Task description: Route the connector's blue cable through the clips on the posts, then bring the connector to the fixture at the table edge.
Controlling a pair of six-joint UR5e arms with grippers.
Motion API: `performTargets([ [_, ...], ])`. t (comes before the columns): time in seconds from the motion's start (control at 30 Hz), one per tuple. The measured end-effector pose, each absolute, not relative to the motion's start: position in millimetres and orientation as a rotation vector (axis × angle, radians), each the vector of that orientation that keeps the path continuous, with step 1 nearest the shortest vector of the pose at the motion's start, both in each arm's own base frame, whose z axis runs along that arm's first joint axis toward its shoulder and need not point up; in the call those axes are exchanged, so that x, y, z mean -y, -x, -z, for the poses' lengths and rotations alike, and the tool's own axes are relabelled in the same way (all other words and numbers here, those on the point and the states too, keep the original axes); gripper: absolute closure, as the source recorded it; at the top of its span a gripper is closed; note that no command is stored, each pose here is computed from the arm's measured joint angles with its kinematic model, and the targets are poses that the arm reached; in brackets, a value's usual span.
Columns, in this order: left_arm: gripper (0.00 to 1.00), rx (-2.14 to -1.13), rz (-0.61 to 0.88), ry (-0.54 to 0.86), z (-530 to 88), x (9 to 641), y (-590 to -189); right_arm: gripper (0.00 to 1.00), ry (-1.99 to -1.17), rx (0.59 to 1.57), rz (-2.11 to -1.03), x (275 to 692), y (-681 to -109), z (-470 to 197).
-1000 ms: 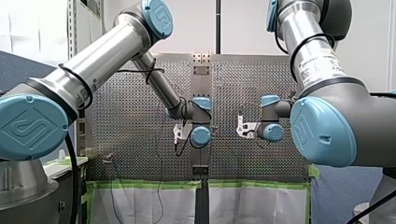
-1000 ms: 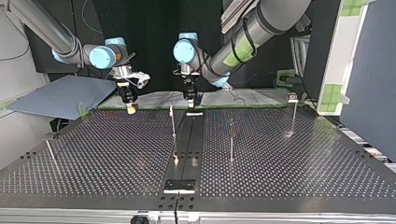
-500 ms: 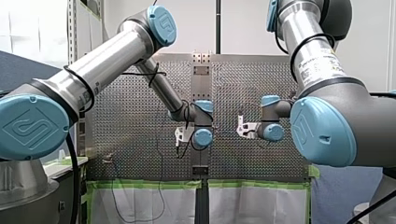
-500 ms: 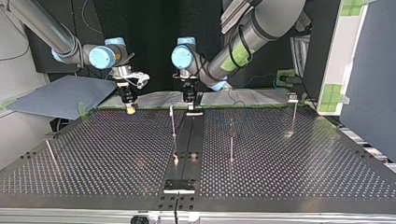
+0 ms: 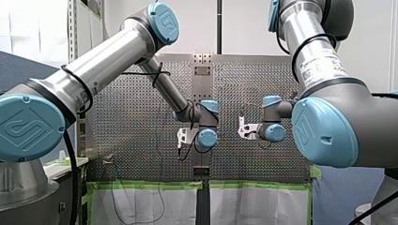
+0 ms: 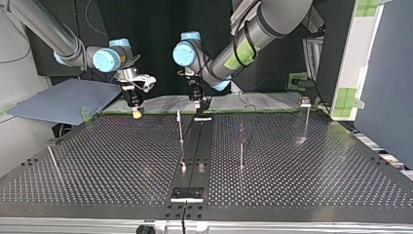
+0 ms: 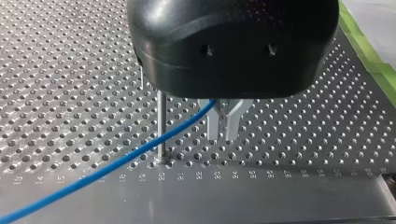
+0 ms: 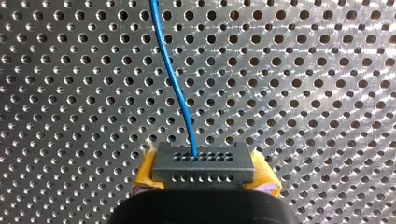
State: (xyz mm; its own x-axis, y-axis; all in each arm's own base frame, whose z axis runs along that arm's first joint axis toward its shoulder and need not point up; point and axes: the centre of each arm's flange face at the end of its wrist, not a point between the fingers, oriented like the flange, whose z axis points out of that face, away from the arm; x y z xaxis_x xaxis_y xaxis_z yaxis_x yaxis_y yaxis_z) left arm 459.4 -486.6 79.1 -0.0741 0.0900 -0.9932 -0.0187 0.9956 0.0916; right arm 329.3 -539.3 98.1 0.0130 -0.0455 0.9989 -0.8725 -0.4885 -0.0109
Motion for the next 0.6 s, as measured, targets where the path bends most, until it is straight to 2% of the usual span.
performTargets([
  [0.6,0.90,-1.619,-0.079,-0.032,-99.6,490.9,-460.2,1.00,-1.605,0.948,-1.567,542.9,-328.7,-100.3],
])
